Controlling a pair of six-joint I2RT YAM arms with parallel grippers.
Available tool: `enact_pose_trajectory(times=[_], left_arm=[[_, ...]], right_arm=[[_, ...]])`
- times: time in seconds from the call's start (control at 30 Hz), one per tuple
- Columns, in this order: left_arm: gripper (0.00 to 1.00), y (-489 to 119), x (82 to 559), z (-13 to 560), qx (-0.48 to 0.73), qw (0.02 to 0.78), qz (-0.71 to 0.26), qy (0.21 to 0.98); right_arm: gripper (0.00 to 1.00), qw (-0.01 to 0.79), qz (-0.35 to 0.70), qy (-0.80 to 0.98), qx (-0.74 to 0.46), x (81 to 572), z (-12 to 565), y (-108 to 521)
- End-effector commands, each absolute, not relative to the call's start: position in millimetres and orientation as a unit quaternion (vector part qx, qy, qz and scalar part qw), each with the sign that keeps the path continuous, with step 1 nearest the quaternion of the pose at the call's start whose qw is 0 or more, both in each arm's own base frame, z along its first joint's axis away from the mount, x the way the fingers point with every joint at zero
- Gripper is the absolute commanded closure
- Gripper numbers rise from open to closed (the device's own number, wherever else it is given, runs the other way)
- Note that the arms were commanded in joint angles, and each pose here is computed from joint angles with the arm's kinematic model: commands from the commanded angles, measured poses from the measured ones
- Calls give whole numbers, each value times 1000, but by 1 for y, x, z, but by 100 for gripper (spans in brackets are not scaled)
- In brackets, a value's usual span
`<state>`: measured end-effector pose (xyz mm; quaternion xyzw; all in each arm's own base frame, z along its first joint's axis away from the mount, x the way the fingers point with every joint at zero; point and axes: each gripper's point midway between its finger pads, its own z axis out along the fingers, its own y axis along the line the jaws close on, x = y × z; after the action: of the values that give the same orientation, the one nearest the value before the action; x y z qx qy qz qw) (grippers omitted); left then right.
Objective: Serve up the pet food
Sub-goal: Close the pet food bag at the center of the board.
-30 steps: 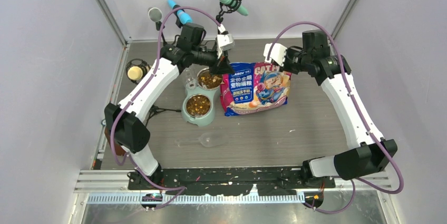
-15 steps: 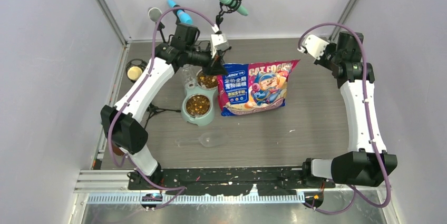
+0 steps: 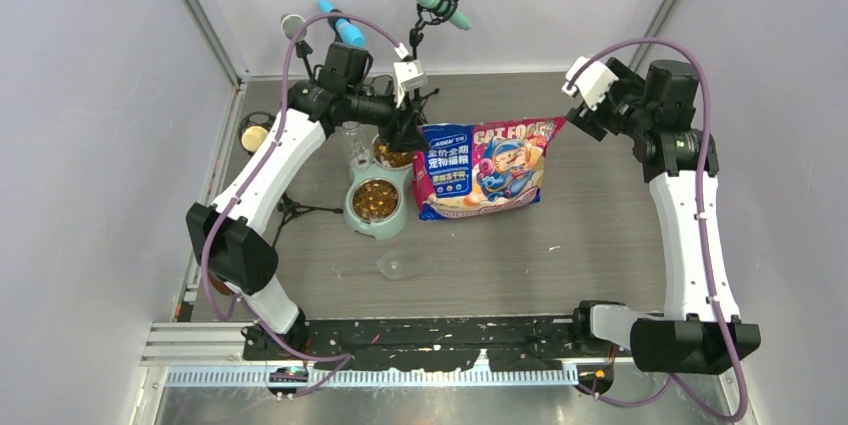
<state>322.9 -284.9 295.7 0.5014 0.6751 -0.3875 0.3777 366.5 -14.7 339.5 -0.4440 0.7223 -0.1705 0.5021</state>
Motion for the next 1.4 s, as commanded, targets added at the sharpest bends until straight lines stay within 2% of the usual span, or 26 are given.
enact_pose_trajectory(times=[0.0,0.3,0.47,0.6,0.7,0.87,0.93,1.37], left_arm=[[44,-286,308,323,520,400,-397,642],[40,-289,316,316,530,409,-361,649],[40,-290,321,316,526,415,-351,654],[46,-290,323,317,525,415,-350,655],[51,-291,323,317,523,414,-353,656],[52,-295,321,319,519,412,-368,652],[52,-297,321,319,516,412,-375,650],[71,-304,323,313,516,405,-381,651]], right_arm=[[23,594,-49,629,-499,342,386,63],[17,587,117,541,-591,320,377,182],[22,584,165,524,-598,322,376,223],[27,568,196,515,-612,327,365,254],[30,556,202,513,-622,329,358,265],[55,520,202,530,-638,336,343,275],[58,511,195,536,-643,340,338,276],[59,464,182,540,-678,340,317,276]])
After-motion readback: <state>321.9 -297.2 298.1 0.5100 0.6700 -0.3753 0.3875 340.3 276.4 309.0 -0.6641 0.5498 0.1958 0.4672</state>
